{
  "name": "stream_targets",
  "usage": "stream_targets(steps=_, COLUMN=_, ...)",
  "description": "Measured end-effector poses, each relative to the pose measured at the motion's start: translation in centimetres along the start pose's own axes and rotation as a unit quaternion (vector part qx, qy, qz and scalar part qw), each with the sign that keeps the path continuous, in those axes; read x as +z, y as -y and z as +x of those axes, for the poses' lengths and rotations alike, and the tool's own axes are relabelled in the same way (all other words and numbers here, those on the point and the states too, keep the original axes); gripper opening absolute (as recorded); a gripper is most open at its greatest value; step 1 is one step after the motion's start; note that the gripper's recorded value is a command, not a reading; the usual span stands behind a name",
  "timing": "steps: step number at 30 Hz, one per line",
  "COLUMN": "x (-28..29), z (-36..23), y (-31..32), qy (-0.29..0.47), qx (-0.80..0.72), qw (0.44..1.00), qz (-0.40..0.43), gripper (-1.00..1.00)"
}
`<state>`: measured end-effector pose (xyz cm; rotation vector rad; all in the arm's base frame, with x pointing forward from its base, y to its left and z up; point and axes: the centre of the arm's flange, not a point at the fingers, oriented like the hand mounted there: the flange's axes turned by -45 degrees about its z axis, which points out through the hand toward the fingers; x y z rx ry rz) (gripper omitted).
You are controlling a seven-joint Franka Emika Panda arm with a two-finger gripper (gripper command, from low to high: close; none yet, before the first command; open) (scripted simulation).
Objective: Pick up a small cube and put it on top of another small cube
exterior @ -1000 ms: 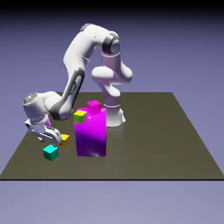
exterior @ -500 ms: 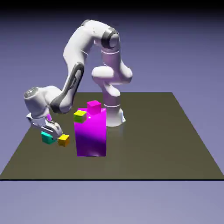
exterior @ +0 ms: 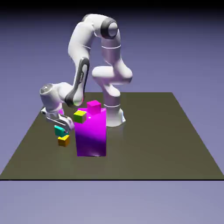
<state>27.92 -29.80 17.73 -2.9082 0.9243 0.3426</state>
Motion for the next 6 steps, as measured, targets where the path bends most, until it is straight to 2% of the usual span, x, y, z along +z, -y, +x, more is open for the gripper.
stream_targets(steps=6, x=-6.2, z=-0.3, y=0.1, qy=0.000, qx=0.000, qw=1.000, qz=0.001, gripper=1.00)
